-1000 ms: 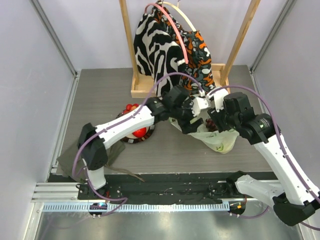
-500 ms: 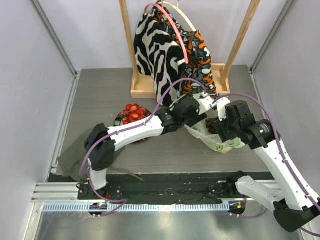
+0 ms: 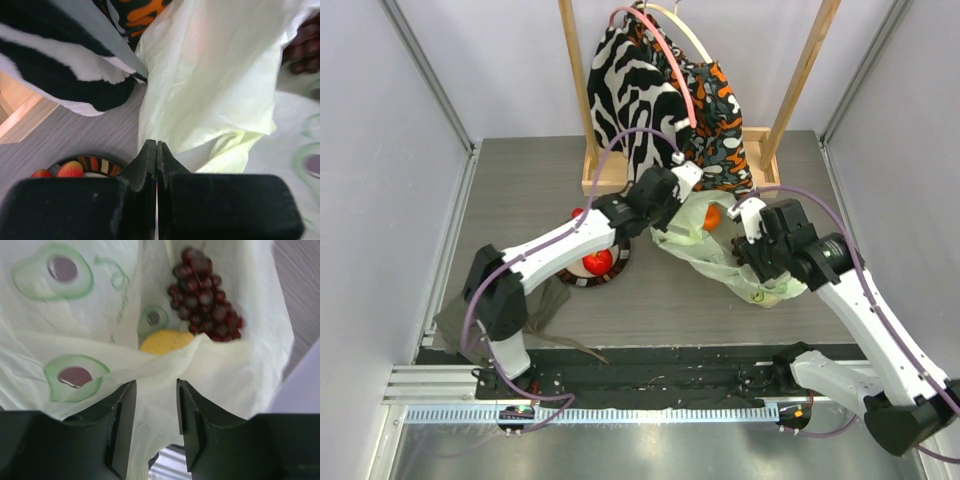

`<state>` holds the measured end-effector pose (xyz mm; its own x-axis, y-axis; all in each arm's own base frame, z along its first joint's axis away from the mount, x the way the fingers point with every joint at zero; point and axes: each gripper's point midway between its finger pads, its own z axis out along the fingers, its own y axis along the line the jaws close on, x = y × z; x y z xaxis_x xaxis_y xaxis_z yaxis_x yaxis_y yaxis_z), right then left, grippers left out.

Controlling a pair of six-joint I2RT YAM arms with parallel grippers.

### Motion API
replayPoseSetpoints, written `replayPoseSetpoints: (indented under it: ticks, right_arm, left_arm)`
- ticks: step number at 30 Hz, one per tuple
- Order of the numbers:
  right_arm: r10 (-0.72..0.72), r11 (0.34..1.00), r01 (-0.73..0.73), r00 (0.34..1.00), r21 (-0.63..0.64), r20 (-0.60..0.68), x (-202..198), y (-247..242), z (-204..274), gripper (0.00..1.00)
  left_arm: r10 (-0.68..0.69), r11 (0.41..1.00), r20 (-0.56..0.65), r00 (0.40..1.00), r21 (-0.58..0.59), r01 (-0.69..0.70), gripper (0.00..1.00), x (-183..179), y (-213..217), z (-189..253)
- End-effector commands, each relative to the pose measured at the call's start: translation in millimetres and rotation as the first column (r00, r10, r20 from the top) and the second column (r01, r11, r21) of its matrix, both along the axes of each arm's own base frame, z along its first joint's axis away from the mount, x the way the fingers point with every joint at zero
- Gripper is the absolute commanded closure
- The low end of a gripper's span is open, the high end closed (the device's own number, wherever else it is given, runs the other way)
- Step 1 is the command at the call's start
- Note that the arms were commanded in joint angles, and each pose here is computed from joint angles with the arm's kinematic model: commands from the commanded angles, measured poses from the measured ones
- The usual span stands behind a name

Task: Take the fake fruits out of the plastic bag
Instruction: Adjust the plastic bag at the center of the board.

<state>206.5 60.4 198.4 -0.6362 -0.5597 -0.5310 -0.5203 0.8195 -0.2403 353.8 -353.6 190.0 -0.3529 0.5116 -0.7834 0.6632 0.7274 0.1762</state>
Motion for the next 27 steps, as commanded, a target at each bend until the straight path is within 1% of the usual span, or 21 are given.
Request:
replayPoseSetpoints:
  ticks: [1, 4, 6, 7, 9, 11, 12, 14, 15, 16, 17, 18, 19, 20, 21, 22, 23, 24, 26, 27]
  right_arm:
    - [0.142, 0.979, -0.15, 0.987, 0.135, 0.068, 51.1, 54.2, 16.1, 0.57]
    - [0.178, 0.969, -0.186, 0.982, 0.165, 0.062, 79.1, 77.3, 6.5, 0.6]
    - [0.167, 0.974, -0.177, 0.983, 0.144, 0.074, 98.1, 84.0, -0.6, 0.63]
    - [0.149, 0.982, -0.153, 0.988, 0.11, 0.048, 107.0, 82.1, -14.9, 0.64]
    - [0.145, 0.986, -0.146, 0.989, 0.084, 0.026, 113.5, 81.5, -31.0, 0.66]
    - [0.118, 0.989, -0.114, 0.992, 0.092, -0.037, 105.1, 80.3, -53.5, 0.66]
    - [0.125, 0.986, -0.113, 0.988, 0.119, -0.096, 90.7, 83.5, -61.5, 0.66]
    - [0.187, 0.962, -0.142, 0.965, 0.235, -0.185, 55.1, 101.3, -61.2, 0.66]
    - [0.201, 0.955, -0.141, 0.954, 0.263, -0.22, 40.0, 102.5, -57.9, 0.65]
    - [0.188, 0.952, -0.121, 0.957, 0.281, -0.222, 34.9, 102.6, -52.5, 0.64]
    - [0.161, 0.957, -0.104, 0.967, 0.272, -0.197, 35.3, 97.8, -45.0, 0.63]
    - [0.151, 0.96, -0.095, 0.968, 0.264, -0.199, 34.6, 95.6, -43.4, 0.62]
    - [0.147, 0.962, -0.095, 0.97, 0.257, -0.192, 35.8, 94.2, -42.3, 0.62]
    - [0.146, 0.965, -0.1, 0.973, 0.243, -0.18, 39.0, 92.4, -41.6, 0.62]
    - [0.125, 0.971, -0.09, 0.981, 0.223, -0.149, 47.5, 89.4, -40.4, 0.61]
    - [0.111, 0.973, -0.079, 0.984, 0.215, -0.139, 52.1, 86.9, -41.1, 0.6]
    - [0.097, 0.974, -0.067, 0.987, 0.215, -0.131, 56.3, 86.3, -40.0, 0.59]
    - [0.076, 0.977, -0.049, 0.989, 0.209, -0.123, 62.1, 84.5, -40.7, 0.59]
    - [0.041, 0.976, -0.016, 0.993, 0.216, -0.11, 69.3, 78.5, -36.0, 0.58]
    - [0.032, 0.978, -0.01, 0.994, 0.208, -0.102, 71.0, 75.5, -34.6, 0.58]
  left_arm:
    - [-0.056, 0.977, -0.059, 0.997, -0.209, 0.042, 1.0, -31.3, -10.7, 50.8]
    - [-0.057, 0.972, -0.101, 0.993, -0.234, 0.032, 1.0, -35.1, -15.5, 43.3]
    - [-0.051, 0.971, -0.118, 0.992, -0.238, 0.021, 1.0, -36.3, -16.0, 38.5]
    - [-0.048, 0.97, -0.126, 0.991, -0.241, 0.016, 1.0, -36.6, -15.7, 37.1]
    - [-0.045, 0.97, -0.128, 0.991, -0.241, 0.013, 1.0, -38.6, -14.0, 36.7]
    - [-0.022, 0.97, -0.126, 0.992, -0.242, -0.01, 1.0, -37.7, -7.0, 38.6]
    - [-0.011, 0.972, -0.134, 0.991, -0.235, -0.021, 1.0, -38.8, -2.6, 34.6]
    - [0.031, 0.968, -0.128, 0.991, -0.243, -0.062, 1.0, -35.7, 9.8, 39.9]
    - [0.045, 0.967, -0.134, 0.99, -0.242, -0.076, 1.0, -35.3, 15.2, 39.6]
    - [0.07, 0.965, -0.146, 0.987, -0.24, -0.104, 0.88, -31.9, 25.1, 35.9]
    - [0.048, 0.961, -0.173, 0.984, -0.26, -0.092, 0.73, -36.3, 24.9, 34.8]
    - [0.039, 0.956, -0.185, 0.982, -0.277, -0.091, 0.56, -38.0, 26.9, 36.5]
    - [0.014, 0.952, -0.227, 0.974, -0.296, -0.083, 0.35, -41.7, 27.7, 29.9]
    - [-0.014, 0.943, -0.257, 0.966, -0.325, -0.073, 0.3, -45.4, 24.2, 28.7]
    - [-0.115, 0.925, -0.3, 0.947, -0.38, -0.008, 0.26, -59.0, 10.2, 28.8]
    - [-0.156, 0.916, -0.331, 0.93, -0.4, 0.011, 0.22, -66.3, 4.9, 24.1]
    - [-0.202, 0.9, -0.348, 0.916, -0.434, 0.034, 0.21, -71.8, -3.8, 25.2]
    - [-0.232, 0.894, -0.373, 0.898, -0.446, 0.046, 0.13, -76.6, -9.3, 20.0]
    - [-0.18, 0.909, -0.384, 0.906, -0.417, 0.004, 0.12, -70.8, -10.6, 9.6]
    - [-0.122, 0.917, -0.385, 0.915, -0.396, -0.044, 0.12, -61.9, -7.5, 3.5]
